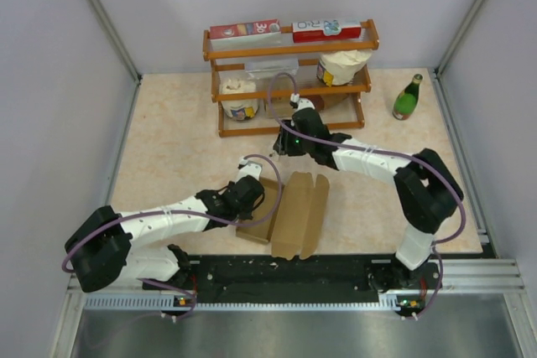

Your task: Fold the paper box

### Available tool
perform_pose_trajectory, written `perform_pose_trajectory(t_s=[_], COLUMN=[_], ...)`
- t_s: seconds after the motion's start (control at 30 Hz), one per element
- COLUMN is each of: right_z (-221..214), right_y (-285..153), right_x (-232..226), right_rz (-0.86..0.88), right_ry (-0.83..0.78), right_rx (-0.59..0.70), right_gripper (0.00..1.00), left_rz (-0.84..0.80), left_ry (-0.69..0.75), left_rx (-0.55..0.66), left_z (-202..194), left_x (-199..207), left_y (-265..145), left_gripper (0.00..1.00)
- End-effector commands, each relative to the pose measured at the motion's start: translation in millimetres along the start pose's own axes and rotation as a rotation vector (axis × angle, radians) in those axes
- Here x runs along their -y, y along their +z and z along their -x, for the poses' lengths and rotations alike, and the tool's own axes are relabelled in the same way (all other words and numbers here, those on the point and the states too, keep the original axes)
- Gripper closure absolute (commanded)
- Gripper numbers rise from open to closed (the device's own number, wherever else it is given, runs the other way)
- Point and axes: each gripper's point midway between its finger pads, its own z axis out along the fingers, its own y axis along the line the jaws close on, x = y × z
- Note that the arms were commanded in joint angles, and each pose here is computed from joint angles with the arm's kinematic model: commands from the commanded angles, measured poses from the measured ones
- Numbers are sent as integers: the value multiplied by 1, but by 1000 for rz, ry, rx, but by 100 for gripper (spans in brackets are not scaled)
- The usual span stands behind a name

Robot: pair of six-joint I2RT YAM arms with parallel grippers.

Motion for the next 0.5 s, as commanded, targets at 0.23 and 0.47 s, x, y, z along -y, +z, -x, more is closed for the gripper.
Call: perform_pose_trajectory(t_s=[0.23, 0.47], right_z=[-31, -39], right_y=[57, 70], right_x=[9, 17], right_rz=[-75, -122], right_ry=[256, 302], right_rx=[-54, -95], right_gripper=[54, 51], left_rz=[-25, -24], left_ry=[-40, -40], left_rx=[41, 47], left_z=[10, 12], left_x=[4, 4], left_y=[-3, -3], left_gripper=[85, 85])
